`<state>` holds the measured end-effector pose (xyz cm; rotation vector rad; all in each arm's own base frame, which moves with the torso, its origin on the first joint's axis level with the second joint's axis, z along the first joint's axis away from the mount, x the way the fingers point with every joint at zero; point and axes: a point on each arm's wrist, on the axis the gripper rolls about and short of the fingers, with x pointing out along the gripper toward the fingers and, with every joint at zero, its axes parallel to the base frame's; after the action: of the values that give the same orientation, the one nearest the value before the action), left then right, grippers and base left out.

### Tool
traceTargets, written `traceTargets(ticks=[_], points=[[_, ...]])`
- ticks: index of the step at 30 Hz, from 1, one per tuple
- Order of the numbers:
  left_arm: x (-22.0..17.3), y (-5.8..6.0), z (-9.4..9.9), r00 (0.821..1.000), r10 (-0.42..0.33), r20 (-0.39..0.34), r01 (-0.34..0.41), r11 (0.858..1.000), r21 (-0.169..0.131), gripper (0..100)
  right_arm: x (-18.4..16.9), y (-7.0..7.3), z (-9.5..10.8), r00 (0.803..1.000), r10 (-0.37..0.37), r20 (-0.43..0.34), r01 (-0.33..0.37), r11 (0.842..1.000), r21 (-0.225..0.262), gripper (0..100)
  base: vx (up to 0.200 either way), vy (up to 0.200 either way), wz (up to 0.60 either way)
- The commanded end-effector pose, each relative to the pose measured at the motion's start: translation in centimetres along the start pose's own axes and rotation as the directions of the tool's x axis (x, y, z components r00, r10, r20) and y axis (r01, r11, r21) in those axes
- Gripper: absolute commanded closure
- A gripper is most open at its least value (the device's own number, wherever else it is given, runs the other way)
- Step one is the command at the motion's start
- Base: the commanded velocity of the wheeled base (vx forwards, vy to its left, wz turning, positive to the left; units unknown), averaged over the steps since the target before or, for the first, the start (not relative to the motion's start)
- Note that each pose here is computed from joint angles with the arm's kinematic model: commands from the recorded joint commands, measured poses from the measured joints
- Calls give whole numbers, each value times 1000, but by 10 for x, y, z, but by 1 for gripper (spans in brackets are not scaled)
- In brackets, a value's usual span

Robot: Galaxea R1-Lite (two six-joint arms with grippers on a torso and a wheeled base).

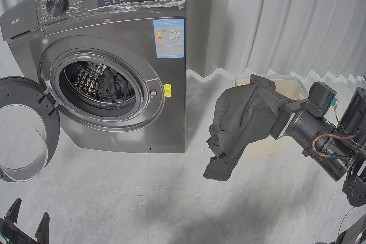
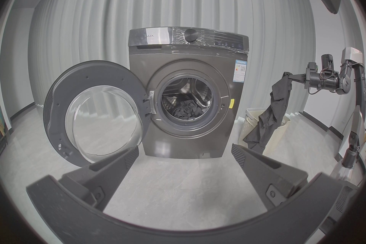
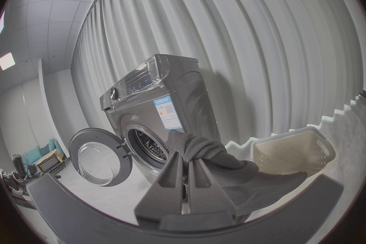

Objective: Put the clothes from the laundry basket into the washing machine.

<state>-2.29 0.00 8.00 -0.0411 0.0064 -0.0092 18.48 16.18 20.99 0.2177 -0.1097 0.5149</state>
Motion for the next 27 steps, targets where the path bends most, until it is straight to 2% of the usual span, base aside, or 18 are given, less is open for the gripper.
traceTargets(ticks=[1,10,25,27], points=[[0,0,-4,1000,0,-1,0,1000,0,0,0,2,0,1000,7,7,-7,1000,2,100,0,200,0],[0,0,-4,1000,0,-1,0,1000,0,0,0,2,0,1000,8,8,-8,1000,2,100,0,0,0],[0,0,-4,1000,0,-1,0,1000,0,0,0,2,0,1000,8,8,-8,1000,2,100,-200,0,0],[0,0,-4,1000,0,-1,0,1000,0,0,0,2,0,1000,8,8,-8,1000,2,100,0,0,0]])
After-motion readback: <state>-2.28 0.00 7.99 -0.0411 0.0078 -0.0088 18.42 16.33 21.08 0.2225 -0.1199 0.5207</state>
